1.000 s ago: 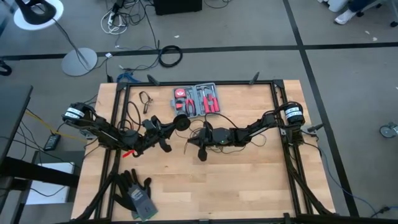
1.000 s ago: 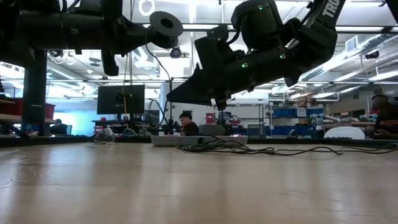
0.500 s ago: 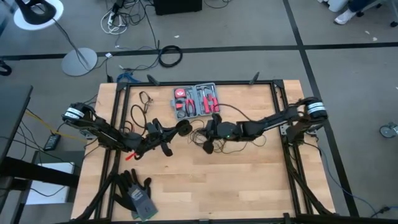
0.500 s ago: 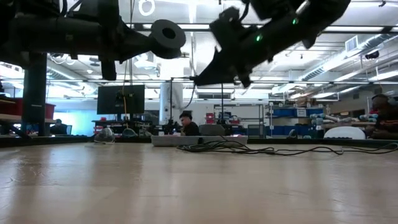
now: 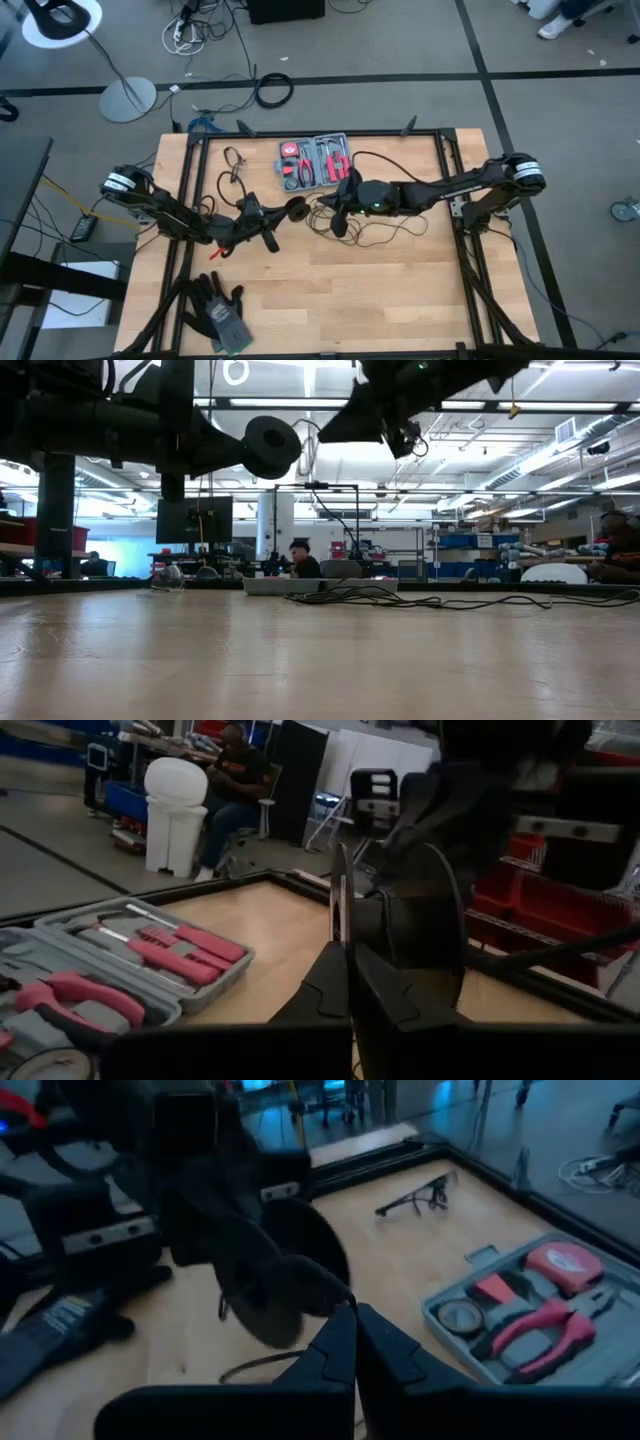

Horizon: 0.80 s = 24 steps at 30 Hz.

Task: Coil cords
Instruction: Coil the black wire onto the black spool

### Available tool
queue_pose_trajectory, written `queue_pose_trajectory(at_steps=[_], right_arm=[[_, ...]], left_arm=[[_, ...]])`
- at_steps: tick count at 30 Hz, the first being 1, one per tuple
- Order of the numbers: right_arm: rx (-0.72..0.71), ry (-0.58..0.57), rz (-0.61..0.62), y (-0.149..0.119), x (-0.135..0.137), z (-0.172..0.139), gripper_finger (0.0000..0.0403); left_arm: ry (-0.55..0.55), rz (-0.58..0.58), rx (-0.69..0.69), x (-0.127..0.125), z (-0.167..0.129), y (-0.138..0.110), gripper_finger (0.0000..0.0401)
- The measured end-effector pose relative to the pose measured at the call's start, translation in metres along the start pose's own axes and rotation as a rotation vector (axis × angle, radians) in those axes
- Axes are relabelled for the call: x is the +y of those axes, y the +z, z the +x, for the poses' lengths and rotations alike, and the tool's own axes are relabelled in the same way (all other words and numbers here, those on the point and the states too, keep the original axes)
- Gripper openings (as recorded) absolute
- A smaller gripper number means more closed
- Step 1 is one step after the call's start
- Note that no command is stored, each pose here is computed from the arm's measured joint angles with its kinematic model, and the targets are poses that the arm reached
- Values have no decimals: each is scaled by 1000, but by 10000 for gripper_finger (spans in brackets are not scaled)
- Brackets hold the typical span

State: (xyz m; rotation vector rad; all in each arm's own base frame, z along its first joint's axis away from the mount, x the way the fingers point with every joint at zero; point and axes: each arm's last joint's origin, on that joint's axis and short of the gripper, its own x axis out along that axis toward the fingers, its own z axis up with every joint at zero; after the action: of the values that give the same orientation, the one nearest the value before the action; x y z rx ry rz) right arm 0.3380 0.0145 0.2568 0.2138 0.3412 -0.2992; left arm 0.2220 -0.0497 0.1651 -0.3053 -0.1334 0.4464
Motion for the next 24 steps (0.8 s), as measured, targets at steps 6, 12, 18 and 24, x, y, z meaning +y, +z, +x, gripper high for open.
queue_pose_trajectory(at_steps=[6,12,18,24], right_arm=[[207,-52,-81,-3,5,7,0],[316,-84,-70,-16,10,0,0],[367,-117,-36,-20,1,2,0],[223,41,-43,-7,12,10,0]], left_arm=[[42,-10,-72,0,0,8,0],[24,-6,-134,-1,0,16,0],[-33,-27,-127,-3,0,16,0],[-27,-34,-134,-3,-1,17,0]])
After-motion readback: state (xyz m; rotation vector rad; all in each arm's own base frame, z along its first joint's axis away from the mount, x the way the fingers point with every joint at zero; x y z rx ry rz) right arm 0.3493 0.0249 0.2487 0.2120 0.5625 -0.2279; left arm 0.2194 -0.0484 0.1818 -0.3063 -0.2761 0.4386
